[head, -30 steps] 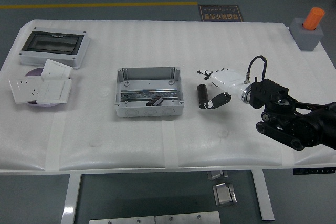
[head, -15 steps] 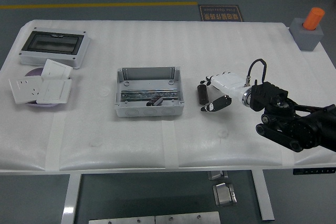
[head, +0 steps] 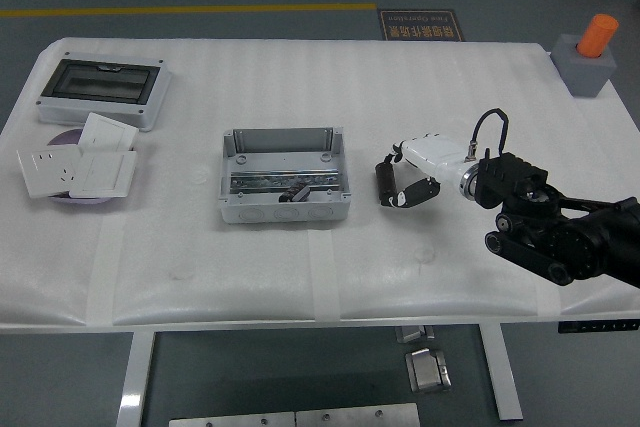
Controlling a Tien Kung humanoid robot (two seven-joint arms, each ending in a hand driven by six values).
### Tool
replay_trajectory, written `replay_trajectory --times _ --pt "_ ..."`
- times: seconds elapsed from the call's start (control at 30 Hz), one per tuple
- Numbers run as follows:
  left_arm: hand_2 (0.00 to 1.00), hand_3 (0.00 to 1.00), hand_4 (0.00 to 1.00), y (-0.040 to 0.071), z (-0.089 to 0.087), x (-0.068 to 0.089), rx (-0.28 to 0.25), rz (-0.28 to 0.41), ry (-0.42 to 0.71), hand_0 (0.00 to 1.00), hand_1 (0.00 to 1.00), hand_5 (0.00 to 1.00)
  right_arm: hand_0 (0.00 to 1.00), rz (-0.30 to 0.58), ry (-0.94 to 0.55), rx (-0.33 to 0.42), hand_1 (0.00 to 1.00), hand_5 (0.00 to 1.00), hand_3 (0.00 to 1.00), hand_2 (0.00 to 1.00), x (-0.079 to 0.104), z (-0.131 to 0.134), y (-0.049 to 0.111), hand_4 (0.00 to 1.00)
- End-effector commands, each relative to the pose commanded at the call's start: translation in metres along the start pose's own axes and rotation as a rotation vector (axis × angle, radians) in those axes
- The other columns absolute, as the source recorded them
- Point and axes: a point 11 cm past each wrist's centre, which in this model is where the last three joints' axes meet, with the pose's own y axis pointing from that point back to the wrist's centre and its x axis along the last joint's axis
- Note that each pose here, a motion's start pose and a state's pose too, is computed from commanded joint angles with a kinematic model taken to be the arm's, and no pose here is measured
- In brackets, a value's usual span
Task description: Pick up the battery,place it into the box
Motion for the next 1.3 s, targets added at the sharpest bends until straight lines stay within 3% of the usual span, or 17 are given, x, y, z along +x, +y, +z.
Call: replay_trajectory --times 0.57,0.6,0.77,0.8,0.97,1.0,1.3 --pt "0.422 0.579 0.440 0.000 0.002 0.001 -0.013 0.006 0.003 0.626 0.639 0.391 0.849 0.017 -0.002 0.006 0.684 0.440 0.675 0.708 0.000 -0.002 0.001 0.827" --pt "0.421 0.579 0.440 0.000 0.003 0.001 -0.013 0.006 0.004 0.625 0.640 0.392 0.832 0.021 -0.003 0.007 0.673 0.301 0.649 0.672 0.000 -0.002 0.001 0.636" --pt "0.421 0.579 0.440 0.000 0.003 0.000 -0.015 0.007 0.009 0.625 0.640 0.392 0.832 0.054 -0.011 0.011 0.673 0.301 0.649 0.672 0.005 -0.003 0.002 0.636" --pt "0.421 0.581 0.440 0.000 0.002 0.000 -0.015 0.007 0.010 0.625 0.640 0.394 0.808 0.060 -0.012 0.011 0.658 0.179 0.615 0.647 0.007 -0.003 0.003 0.457" --pt "0.421 0.581 0.440 0.000 0.001 0.000 -0.011 0.008 0.012 0.625 0.640 0.394 0.808 0.117 -0.041 0.018 0.658 0.179 0.615 0.647 0.020 -0.006 0.006 0.457" --pt "0.423 0.582 0.439 0.000 0.001 0.000 -0.010 0.008 0.013 0.625 0.639 0.398 0.780 0.131 -0.048 0.022 0.638 0.104 0.565 0.623 0.024 -0.007 0.007 0.329" --pt "0.425 0.584 0.437 -0.001 -0.003 -0.003 0.001 0.003 0.013 0.624 0.639 0.399 0.761 0.282 -0.140 0.120 0.627 0.085 0.557 0.598 0.066 -0.046 0.015 0.286"
